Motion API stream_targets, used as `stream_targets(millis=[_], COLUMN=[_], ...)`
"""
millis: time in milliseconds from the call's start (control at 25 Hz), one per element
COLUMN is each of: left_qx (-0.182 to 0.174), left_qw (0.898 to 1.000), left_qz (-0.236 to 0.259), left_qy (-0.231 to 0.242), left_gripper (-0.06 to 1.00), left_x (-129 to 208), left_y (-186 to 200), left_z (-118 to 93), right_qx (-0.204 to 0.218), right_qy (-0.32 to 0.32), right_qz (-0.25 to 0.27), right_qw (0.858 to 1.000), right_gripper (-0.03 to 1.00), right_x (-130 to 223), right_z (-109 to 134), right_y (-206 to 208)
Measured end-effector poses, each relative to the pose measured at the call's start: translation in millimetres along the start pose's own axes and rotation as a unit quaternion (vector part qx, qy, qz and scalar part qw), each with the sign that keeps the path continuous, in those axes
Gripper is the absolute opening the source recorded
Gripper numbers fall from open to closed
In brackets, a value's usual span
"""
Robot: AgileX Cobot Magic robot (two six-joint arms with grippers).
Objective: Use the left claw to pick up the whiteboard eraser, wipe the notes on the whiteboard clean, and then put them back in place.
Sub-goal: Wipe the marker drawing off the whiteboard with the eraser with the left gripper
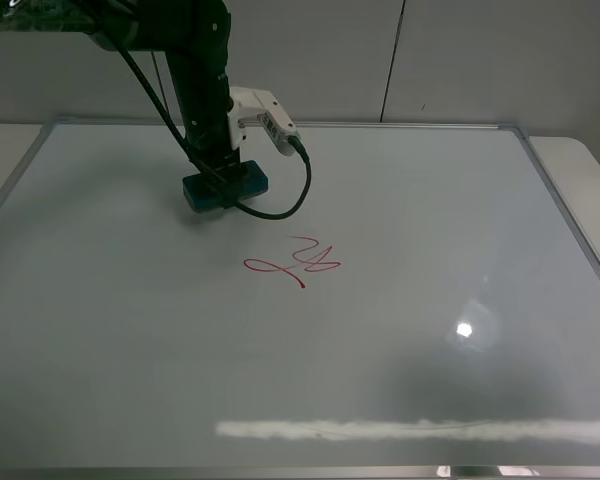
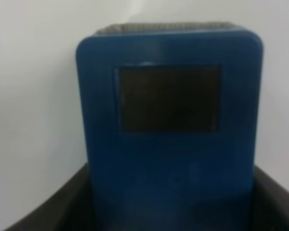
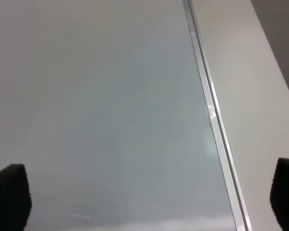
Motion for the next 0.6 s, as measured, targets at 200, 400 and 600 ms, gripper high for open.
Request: stream_targets(millis=[200, 400, 600], left_qx=[-0.004, -0.005, 0.001], left_qw=[0.995, 0.990, 0.989], left_qz=[-0.004, -0.013, -0.022], left_qy=[0.103, 0.140, 0.149], left_gripper=[0.55, 0.55, 0.55], left_x=[-17.5, -34.6, -44.2], left_y=[1.4, 0.2, -14.2], left_z=[-25.5, -56.1, -95.2], right_qx=[0.000, 0.000, 0.000], right_qy=[0.000, 0.000, 0.000], right_qz=[0.000, 0.000, 0.000], right_qw=[1.000, 1.000, 1.000], right_gripper=[0.99, 0.99, 0.99], right_x=[0.0, 0.0, 0.0], right_z=[0.0, 0.0, 0.0], right_y=[0.0, 0.0, 0.0])
Point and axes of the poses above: a point on each arm's last joint axis where the gripper is mounted, y pointing back along that axis away from the gripper, z along the wrist's bending axis when the last joint is at zero, x = y × z, the point moved 4 cm from there along -y, pointing out along that axis toward the gripper, and after that the axes turned 2 degrees about y, right-handed, at the moved point
